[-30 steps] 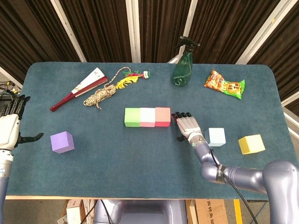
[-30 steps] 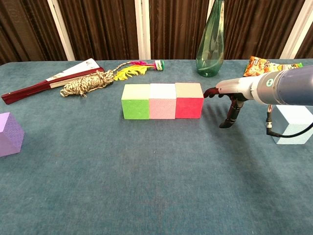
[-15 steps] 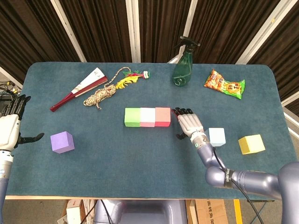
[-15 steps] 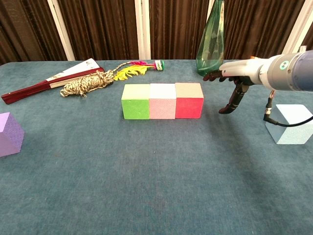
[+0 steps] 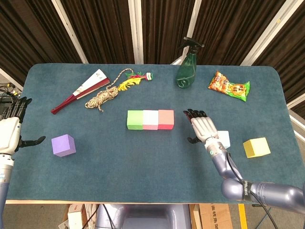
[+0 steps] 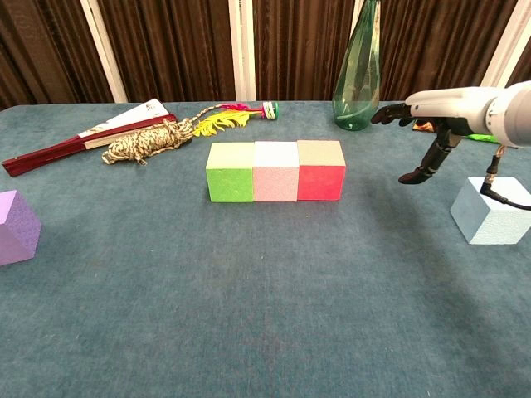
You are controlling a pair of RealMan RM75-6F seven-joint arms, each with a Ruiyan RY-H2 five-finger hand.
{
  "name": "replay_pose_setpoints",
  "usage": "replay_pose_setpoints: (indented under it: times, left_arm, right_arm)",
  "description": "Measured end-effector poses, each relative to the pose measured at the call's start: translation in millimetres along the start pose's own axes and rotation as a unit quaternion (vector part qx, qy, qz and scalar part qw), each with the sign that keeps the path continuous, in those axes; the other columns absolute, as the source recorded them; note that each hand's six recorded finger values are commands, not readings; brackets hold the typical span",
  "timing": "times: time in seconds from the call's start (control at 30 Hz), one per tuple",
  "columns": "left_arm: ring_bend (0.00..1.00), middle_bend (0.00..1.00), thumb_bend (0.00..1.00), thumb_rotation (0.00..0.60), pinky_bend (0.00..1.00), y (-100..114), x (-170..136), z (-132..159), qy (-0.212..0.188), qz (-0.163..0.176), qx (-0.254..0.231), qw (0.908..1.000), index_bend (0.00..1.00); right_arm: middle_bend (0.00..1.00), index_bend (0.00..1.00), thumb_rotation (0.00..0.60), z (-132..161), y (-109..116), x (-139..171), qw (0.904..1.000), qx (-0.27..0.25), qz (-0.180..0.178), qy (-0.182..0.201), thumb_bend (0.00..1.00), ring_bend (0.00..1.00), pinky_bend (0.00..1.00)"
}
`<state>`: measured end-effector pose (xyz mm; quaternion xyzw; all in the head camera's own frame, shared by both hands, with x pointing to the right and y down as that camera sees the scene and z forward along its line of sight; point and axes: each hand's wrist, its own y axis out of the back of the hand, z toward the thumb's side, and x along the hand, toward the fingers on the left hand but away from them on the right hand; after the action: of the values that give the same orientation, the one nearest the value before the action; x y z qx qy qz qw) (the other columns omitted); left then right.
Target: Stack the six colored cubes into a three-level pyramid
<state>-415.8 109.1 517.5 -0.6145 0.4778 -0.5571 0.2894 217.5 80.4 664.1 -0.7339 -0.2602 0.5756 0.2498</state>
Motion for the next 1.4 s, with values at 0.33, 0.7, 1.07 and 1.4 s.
replay_pose_setpoints:
  times: [0.33,0.7,1.07,1.4]
  left_arm:
    - [0.01,0.0,0.13,0.6,0.08,-2.0,1.0,2.1,-0.001,-0.002,0.003,1.0,0.0]
    - [0.01,0.0,0.13,0.6,0.08,-5.3,4.1,-3.5,0.007,-0.009,0.005,0.9999,0.0]
    - [0.01,0.0,0.13,0.6,0.08,-8.1,6.4,-10.6,0.018,-0.013,0.011,0.9997,0.0]
    - [0.01,0.0,0.13,0.6,0.08,-7.4,4.8,-10.7,0.018,-0.013,0.008,0.9997,0.0]
  right_arm:
    - [0.0,0.0,0.6,15.5,12.6,-14.7,0.9998,0.006,0.015,0.014,0.3,0.0,0.0]
    - [0.1,0.0,0.6,38.3,11.8,-39.0,0.999,0.015,0.037,0.019,0.3,0.0,0.0]
    - [0.09,0.0,0.6,34.9,2.5,-54.7,0.9984,0.027,0.049,0.002,0.3,0.0,0.0]
    - [0.09,0.0,0.6,20.2,17.3,-40.7,0.9994,0.029,0.018,-0.012,0.3,0.0,0.0]
